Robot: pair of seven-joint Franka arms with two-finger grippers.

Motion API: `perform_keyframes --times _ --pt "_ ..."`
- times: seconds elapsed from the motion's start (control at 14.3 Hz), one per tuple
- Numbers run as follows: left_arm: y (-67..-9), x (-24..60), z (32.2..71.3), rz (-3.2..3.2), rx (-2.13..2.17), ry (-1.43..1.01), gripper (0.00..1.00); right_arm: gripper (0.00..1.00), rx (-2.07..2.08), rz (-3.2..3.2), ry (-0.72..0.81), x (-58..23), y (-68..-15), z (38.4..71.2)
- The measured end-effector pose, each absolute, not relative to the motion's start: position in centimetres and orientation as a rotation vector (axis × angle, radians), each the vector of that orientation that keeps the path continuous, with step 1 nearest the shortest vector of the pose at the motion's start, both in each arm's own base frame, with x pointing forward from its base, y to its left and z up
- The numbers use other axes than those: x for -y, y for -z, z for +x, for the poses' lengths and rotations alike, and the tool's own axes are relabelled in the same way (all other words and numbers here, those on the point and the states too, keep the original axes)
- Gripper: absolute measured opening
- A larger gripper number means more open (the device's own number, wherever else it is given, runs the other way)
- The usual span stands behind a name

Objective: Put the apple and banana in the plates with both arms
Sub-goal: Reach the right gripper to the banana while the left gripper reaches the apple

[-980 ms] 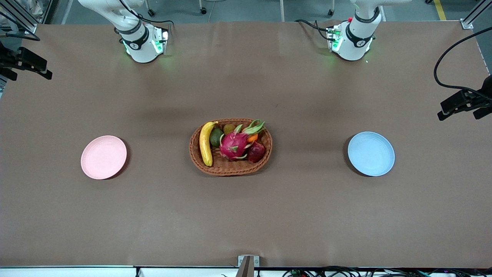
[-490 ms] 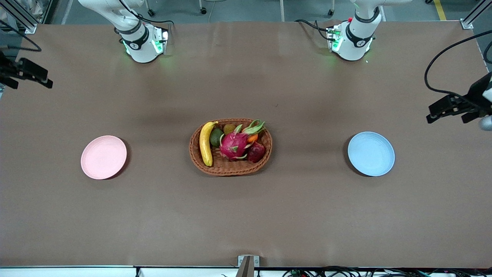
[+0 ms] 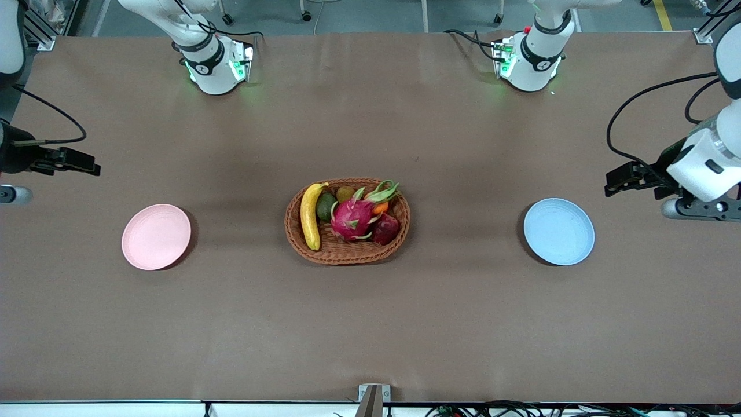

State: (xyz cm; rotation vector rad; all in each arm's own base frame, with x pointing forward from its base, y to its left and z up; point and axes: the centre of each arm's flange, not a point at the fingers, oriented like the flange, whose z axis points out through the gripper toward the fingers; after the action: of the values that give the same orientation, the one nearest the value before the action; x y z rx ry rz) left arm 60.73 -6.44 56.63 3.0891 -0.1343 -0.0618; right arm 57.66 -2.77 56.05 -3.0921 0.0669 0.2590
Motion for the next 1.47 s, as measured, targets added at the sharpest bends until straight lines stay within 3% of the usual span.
perform_keyframes --times 0.42,0.77,1.19,1.47 --pt "-52.2 15.7 60.9 3.004 -0.015 0.191 1.00 1.00 -0.586 -3.021 -0.277 -16.2 -51.9 57.7" --pt "-47.1 25.3 60.2 3.022 -0.193 0.236 1.00 1.00 -0.979 -2.934 -0.233 -27.3 -44.3 54.4" --pt "-41.1 34.4 58.7 3.020 -0.280 0.216 1.00 0.99 -1.192 -2.895 -0.211 -37.3 -35.4 50.2" --pt "-36.6 39.6 56.9 3.025 -0.327 0.222 1.00 0.97 -1.212 -2.913 -0.218 -38.9 -31.8 48.8"
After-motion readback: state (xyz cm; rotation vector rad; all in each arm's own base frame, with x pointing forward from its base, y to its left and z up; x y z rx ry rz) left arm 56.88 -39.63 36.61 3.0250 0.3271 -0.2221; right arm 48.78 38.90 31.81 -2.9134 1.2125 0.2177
